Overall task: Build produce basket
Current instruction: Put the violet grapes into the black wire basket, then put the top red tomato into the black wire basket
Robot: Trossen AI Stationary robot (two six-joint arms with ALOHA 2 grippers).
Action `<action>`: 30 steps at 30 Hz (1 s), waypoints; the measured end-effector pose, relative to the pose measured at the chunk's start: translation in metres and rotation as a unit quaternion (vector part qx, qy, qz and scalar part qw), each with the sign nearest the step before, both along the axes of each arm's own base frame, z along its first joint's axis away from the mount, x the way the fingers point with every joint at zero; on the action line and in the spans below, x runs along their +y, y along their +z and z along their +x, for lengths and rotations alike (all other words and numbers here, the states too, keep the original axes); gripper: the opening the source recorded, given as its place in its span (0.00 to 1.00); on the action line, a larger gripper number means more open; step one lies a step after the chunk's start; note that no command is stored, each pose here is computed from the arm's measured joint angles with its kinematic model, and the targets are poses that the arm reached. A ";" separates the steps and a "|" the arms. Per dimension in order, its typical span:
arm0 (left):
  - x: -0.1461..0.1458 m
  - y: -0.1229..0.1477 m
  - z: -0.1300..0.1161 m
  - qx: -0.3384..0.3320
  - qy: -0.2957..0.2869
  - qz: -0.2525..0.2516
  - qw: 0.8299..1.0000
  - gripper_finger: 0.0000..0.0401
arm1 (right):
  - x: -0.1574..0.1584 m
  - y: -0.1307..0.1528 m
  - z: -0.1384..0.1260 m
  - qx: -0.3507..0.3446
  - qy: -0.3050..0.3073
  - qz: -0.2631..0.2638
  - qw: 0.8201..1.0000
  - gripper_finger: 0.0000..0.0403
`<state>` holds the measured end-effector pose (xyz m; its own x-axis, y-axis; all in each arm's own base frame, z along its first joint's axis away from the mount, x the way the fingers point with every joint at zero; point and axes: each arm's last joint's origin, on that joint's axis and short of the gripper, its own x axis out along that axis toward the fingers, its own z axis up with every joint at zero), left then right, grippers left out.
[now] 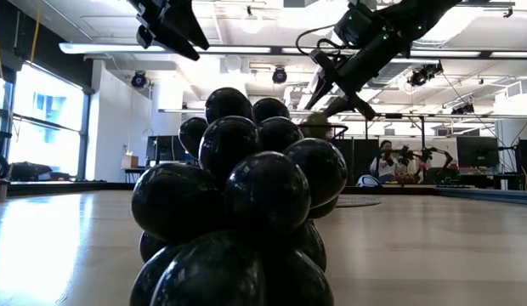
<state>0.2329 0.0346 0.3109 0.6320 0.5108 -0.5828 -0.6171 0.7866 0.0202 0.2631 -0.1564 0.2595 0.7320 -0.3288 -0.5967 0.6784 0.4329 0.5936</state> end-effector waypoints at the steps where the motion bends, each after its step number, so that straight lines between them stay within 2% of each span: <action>1: 0.000 0.000 0.000 0.000 -0.003 -0.003 1.000 0.56 | -0.001 0.003 -0.002 -0.006 0.001 0.000 1.000 0.41; 8: -0.001 0.000 0.000 0.000 -0.011 -0.010 1.000 0.56 | 0.010 0.024 -0.010 -0.041 0.009 -0.013 0.999 0.44; 12: -0.002 -0.002 0.000 0.007 -0.019 -0.019 1.000 0.56 | 0.034 0.030 -0.003 -0.053 0.052 -0.013 0.997 0.44; 19: -0.002 -0.007 -0.005 0.031 -0.004 -0.043 0.999 0.56 | 0.083 0.031 0.015 -0.064 0.115 0.024 0.991 0.44; 26: -0.006 -0.009 -0.005 0.033 -0.045 -0.097 0.994 0.56 | 0.132 0.030 0.023 -0.063 0.167 0.036 0.983 0.44; 30: -0.009 -0.010 -0.005 0.013 -0.042 -0.162 0.986 0.56 | 0.154 0.030 0.024 -0.057 0.204 0.040 0.977 0.44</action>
<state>0.2281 0.0258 0.3013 0.6474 0.2419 -0.7228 -0.5516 0.8031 -0.2253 0.2868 -0.0025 0.2891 0.8553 0.0476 -0.5159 0.3871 0.6029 0.6976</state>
